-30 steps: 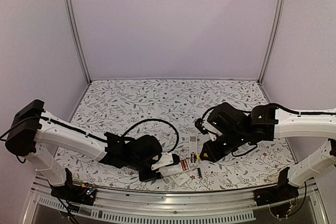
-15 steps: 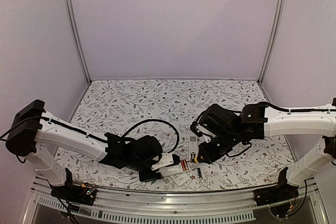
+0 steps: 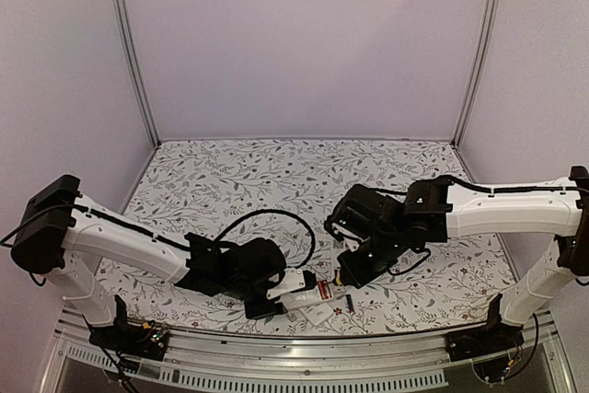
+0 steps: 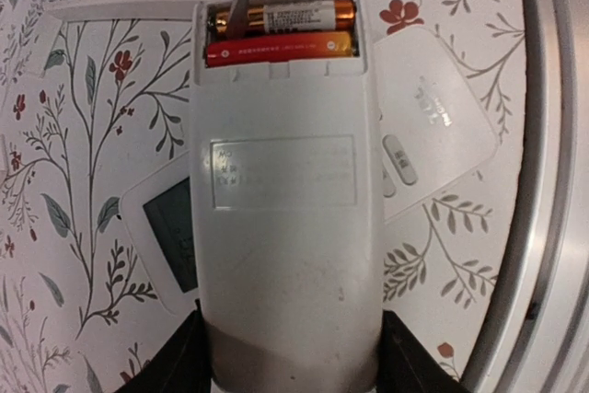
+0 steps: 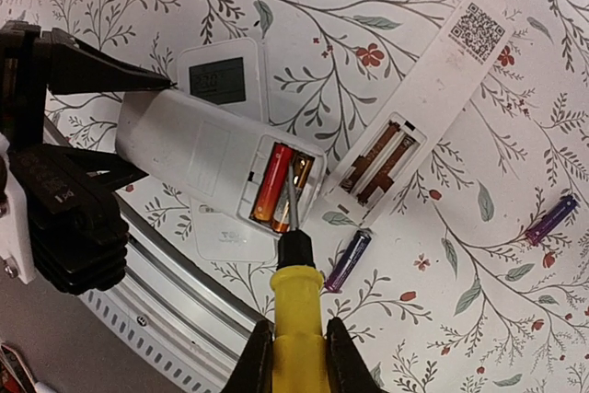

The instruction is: Unload the batteries from the remote control

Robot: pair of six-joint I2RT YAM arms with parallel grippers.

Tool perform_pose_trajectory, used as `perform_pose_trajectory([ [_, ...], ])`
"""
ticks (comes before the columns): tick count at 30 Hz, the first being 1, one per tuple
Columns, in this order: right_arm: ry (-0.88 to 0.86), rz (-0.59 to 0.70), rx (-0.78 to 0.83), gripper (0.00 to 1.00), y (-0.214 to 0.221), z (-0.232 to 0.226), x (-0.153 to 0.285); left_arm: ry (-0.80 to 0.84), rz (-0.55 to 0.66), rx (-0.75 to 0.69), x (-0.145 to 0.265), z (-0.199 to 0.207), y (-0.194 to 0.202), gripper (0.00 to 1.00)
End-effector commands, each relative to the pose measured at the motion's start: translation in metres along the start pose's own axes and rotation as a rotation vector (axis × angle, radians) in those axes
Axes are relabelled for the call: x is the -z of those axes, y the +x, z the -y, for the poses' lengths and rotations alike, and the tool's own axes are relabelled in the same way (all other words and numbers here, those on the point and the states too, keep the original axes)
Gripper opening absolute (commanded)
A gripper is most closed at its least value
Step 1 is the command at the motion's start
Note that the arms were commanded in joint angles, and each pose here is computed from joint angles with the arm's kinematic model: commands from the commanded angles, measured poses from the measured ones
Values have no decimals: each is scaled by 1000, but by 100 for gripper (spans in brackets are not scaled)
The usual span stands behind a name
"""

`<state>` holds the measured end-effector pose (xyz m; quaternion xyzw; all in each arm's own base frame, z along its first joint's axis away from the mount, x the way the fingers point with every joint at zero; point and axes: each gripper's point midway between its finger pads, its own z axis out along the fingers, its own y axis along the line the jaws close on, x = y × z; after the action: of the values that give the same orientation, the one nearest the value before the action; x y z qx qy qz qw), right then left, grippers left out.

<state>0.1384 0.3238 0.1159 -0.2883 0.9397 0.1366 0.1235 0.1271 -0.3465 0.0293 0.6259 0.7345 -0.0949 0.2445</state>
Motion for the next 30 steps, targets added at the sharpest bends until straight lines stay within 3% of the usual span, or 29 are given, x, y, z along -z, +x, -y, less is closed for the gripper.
perform_pose_trajectory([
  [1,70,-44,-3,0,10,11,-2,12,-19,-37,-5,9,2,15],
  [8,-9,-140,-6,0,26,-1,-22,15,-23,-39,-6,10,3,16],
  [25,-578,-181,-43,0,21,-28,-20,12,-39,-42,-10,10,7,15],
  [30,-427,-184,9,0,14,-9,-21,-8,-39,-43,-9,6,6,15],
])
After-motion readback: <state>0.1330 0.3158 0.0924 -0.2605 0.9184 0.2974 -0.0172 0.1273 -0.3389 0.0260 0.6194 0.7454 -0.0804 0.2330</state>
